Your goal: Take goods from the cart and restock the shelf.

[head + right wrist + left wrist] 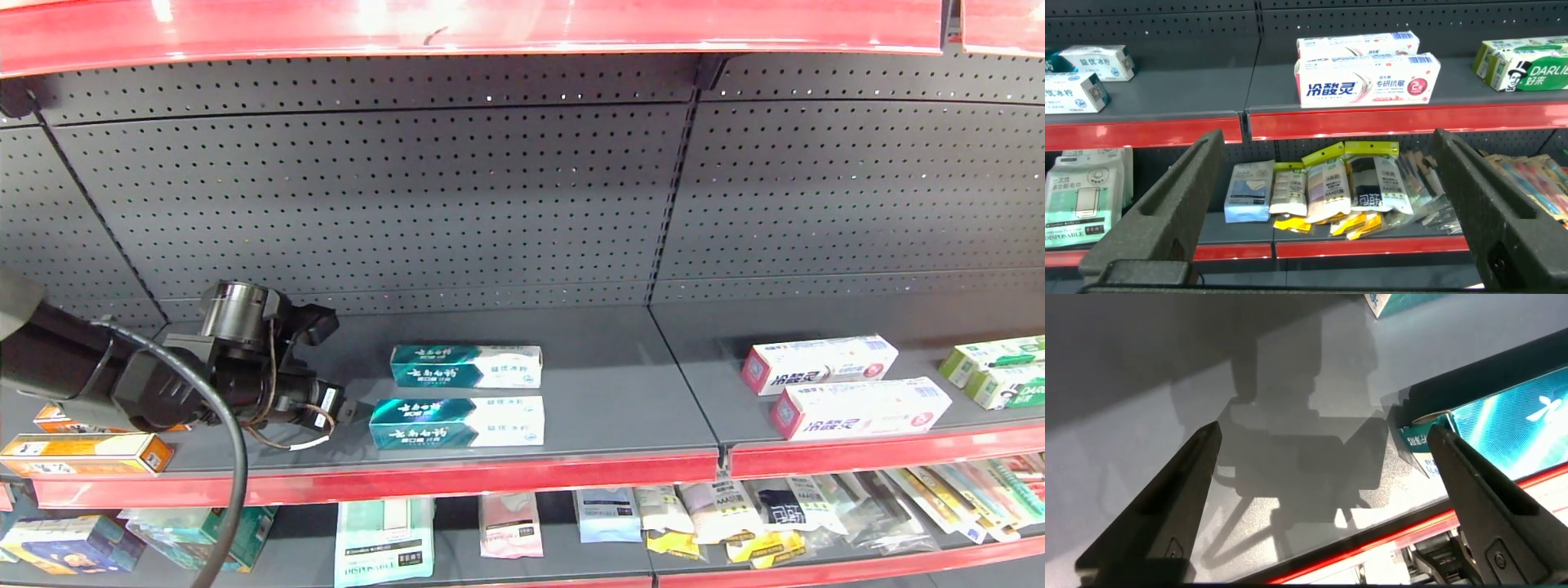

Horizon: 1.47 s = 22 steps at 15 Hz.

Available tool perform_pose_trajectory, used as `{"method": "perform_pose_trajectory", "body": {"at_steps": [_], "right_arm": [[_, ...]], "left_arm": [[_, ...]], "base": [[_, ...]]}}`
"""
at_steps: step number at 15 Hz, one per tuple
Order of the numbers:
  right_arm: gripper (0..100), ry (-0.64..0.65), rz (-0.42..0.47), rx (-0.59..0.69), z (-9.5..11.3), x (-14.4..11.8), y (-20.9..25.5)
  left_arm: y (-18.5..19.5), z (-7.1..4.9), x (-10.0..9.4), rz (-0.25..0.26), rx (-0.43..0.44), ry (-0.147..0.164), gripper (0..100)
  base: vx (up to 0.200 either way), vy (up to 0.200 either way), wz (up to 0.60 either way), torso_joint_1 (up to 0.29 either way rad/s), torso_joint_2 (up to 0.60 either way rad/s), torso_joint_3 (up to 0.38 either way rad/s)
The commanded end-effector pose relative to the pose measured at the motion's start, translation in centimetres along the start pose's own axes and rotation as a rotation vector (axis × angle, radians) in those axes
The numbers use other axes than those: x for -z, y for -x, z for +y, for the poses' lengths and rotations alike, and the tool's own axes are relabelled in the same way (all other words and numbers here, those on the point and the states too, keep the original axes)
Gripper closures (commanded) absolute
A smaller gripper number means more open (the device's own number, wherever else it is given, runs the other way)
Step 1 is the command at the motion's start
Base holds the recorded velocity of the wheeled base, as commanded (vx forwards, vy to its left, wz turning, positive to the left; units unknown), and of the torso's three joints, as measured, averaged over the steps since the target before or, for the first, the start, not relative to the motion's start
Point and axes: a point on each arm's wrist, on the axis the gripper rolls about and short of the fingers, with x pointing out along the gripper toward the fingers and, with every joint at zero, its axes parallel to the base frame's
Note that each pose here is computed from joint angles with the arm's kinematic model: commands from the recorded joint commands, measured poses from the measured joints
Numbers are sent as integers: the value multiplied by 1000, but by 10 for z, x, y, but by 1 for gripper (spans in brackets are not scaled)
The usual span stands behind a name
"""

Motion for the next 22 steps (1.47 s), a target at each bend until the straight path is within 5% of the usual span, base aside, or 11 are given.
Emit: {"method": "perform_pose_trajectory", "body": {"at_steps": [1,11,14,18,19,21,22], "right_arm": [[0,0,0,0,0,0,0],[0,0,0,0,0,0,0],[0,0,0,0,0,0,0],[0,0,0,0,0,0,0],[0,0,0,0,0,0,0],[0,0,0,0,0,0,0],[0,0,0,0,0,0,0]], "left_arm": [[0,0,0,-1,0,-1,0],[0,-5,-3,-9,9,-13,0],[5,3,-5,-29,-12,2,0],[83,33,-7,-197,-139,67,0],[116,33,1,-239,-163,85,0],[187,9,36,-348,-157,78,0],[215,-11,61,-422,-138,50,0]], "base": [[0,0,0,0,0,0],[0,0,0,0,0,0],[0,0,0,0,0,0],[0,0,0,0,0,0],[0,0,0,0,0,0],[0,0,0,0,0,0],[0,0,0,0,0,0]]}}
